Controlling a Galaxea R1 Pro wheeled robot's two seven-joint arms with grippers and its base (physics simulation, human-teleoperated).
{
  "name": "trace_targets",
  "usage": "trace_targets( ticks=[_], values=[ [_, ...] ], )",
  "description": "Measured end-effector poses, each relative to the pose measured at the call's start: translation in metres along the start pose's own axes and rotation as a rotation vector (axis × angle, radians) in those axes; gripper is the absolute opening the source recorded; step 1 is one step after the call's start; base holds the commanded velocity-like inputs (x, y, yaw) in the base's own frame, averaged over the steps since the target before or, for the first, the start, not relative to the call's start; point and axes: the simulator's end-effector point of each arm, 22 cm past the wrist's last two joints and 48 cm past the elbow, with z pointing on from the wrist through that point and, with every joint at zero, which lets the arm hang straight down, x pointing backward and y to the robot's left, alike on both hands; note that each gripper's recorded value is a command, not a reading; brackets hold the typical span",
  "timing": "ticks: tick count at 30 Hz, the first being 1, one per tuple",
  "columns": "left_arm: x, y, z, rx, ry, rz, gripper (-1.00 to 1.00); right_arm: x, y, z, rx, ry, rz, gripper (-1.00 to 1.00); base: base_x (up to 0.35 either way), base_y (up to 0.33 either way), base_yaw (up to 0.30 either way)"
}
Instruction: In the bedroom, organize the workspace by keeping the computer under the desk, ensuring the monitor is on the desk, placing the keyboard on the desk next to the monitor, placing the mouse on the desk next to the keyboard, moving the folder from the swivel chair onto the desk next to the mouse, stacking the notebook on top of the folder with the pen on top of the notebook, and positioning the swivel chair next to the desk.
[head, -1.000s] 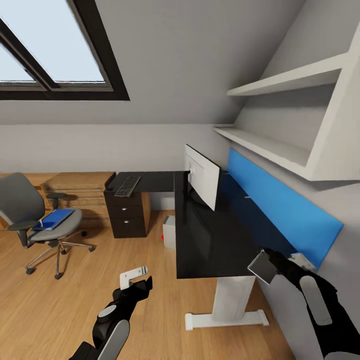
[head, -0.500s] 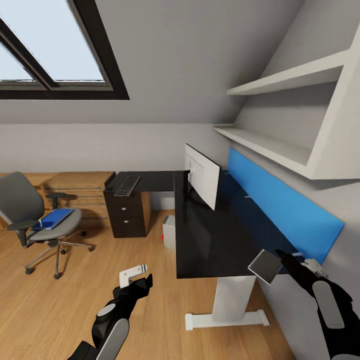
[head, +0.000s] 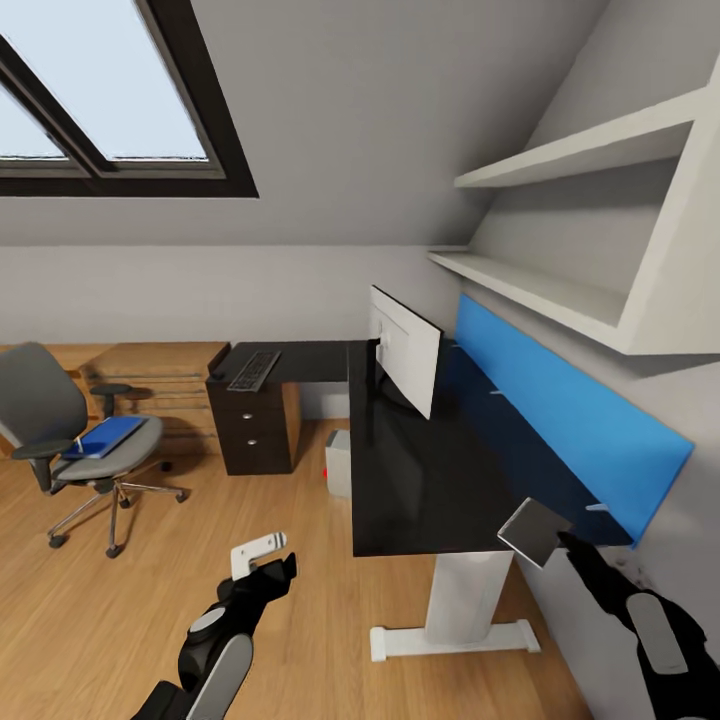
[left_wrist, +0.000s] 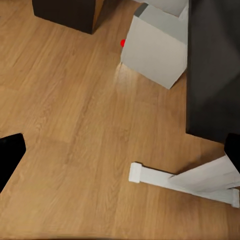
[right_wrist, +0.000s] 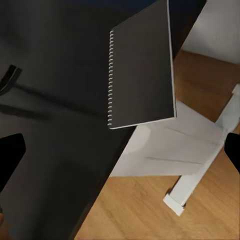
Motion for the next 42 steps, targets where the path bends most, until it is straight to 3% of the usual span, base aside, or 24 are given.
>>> trace_targets(
  ticks=[4, 6, 12, 14, 16, 20, 26, 30, 36, 42],
  values=[
    [0.001, 0.018, 0.009, -0.036, 0.005, -0.022, 1.00, 0.010, 0.006, 0.006, -0.072, -0.003, -0.006, 1.00, 0.000, 0.000, 0.000],
    [0.001, 0.025, 0.012, -0.048, 0.007, -0.027, 1.00, 0.026, -0.001, 0.008, -0.109, 0.026, -0.017, 1.00, 0.000, 0.000, 0.000],
    [0.012, 0.044, 0.023, -0.082, 0.028, -0.029, 1.00, 0.049, -0.034, 0.005, -0.085, 0.058, -0.028, 1.00, 0.000, 0.000, 0.000],
    [0.044, 0.072, 0.036, -0.141, 0.096, -0.009, 1.00, 0.059, -0.051, 0.000, -0.082, 0.065, -0.034, 1.00, 0.000, 0.000, 0.000],
    [0.061, 0.084, 0.042, -0.169, 0.131, 0.002, 1.00, 0.060, -0.055, 0.000, -0.090, 0.054, -0.039, 1.00, 0.000, 0.000, 0.000],
    [0.114, 0.116, 0.053, -0.237, 0.239, 0.031, 1.00, 0.058, -0.069, -0.003, -0.116, -0.025, -0.060, 1.00, 0.000, 0.000, 0.000],
    [0.170, 0.139, 0.061, -0.266, 0.337, 0.049, 1.00, 0.077, -0.104, -0.003, -0.113, -0.114, -0.083, 1.00, 0.000, 0.000, 0.000],
    [0.194, 0.146, 0.069, -0.248, 0.331, 0.030, 1.00, 0.092, -0.121, -0.006, -0.117, -0.170, -0.135, 1.00, 0.000, 0.000, 0.000],
    [0.230, 0.167, 0.077, -0.261, 0.296, 0.003, 1.00, 0.107, -0.124, -0.010, -0.164, -0.230, -0.230, 1.00, 0.000, 0.000, 0.000],
    [0.240, 0.171, 0.082, -0.263, 0.273, 0.007, 1.00, 0.116, -0.126, -0.008, -0.178, -0.239, -0.252, 1.00, 0.000, 0.000, 0.000]
  ],
)
